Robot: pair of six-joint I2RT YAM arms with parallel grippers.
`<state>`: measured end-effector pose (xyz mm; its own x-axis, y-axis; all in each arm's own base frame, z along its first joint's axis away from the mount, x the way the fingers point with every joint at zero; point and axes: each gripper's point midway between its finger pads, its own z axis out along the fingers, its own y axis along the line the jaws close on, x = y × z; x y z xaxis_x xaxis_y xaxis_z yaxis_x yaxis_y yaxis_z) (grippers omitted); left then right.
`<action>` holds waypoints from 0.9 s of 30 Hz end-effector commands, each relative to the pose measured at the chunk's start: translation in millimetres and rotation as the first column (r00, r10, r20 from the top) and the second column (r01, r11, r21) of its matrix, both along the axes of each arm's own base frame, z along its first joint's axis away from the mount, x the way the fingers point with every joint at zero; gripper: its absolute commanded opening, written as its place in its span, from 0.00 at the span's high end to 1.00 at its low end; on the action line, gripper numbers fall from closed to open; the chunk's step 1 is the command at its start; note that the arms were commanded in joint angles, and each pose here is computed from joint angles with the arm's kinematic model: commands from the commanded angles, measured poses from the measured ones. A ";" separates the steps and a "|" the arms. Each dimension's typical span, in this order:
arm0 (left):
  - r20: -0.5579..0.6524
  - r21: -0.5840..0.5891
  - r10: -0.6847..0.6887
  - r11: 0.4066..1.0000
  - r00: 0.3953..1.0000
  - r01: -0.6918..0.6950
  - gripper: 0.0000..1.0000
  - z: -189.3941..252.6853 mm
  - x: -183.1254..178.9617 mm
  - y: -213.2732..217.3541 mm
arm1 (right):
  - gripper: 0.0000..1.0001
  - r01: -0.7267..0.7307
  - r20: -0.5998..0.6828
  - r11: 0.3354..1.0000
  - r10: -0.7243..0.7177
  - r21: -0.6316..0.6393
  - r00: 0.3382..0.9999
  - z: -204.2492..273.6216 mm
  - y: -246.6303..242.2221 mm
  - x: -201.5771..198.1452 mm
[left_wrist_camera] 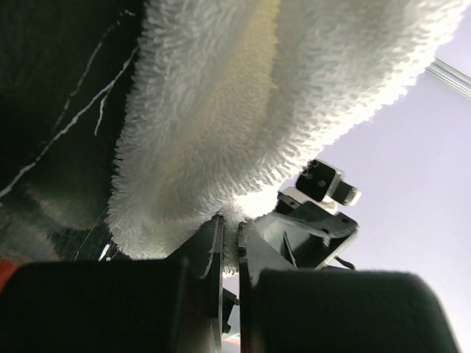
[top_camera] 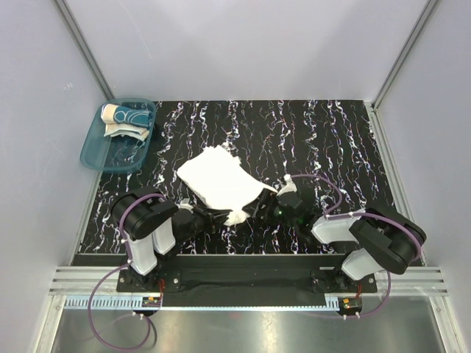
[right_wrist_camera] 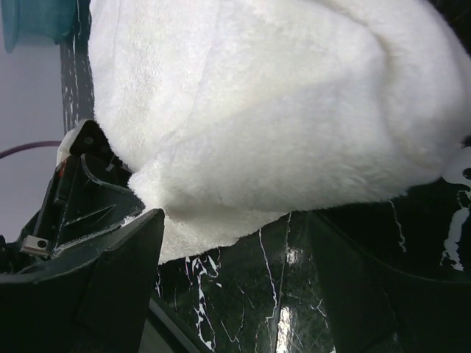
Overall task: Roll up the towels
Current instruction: Roll the towel
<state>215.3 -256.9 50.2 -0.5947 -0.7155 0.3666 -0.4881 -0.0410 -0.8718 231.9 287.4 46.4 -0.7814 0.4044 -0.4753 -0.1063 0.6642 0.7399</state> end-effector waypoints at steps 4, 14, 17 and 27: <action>-0.153 -0.141 -0.004 0.990 0.988 -0.018 1.00 11.3 -38.8 24.7 | 0.33 0.201 0.014 0.973 -0.204 0.113 0.979 -8.1 -13.4 24.8; -0.092 -0.131 -0.075 0.989 0.993 0.063 1.00 17.1 -44.6 16.1 | 0.94 0.191 0.063 0.980 -0.194 0.047 0.979 -6.7 -3.9 41.3; -0.074 -0.120 -0.194 0.975 0.978 0.185 1.00 11.4 -47.2 -6.3 | 0.98 0.203 0.056 0.977 -0.199 -0.061 0.978 -0.6 -20.3 36.2; 0.020 0.019 -0.326 0.945 0.945 0.325 0.66 7.3 -41.0 -36.5 | 1.00 0.120 0.018 0.936 -0.121 -0.332 0.992 37.8 -65.1 13.2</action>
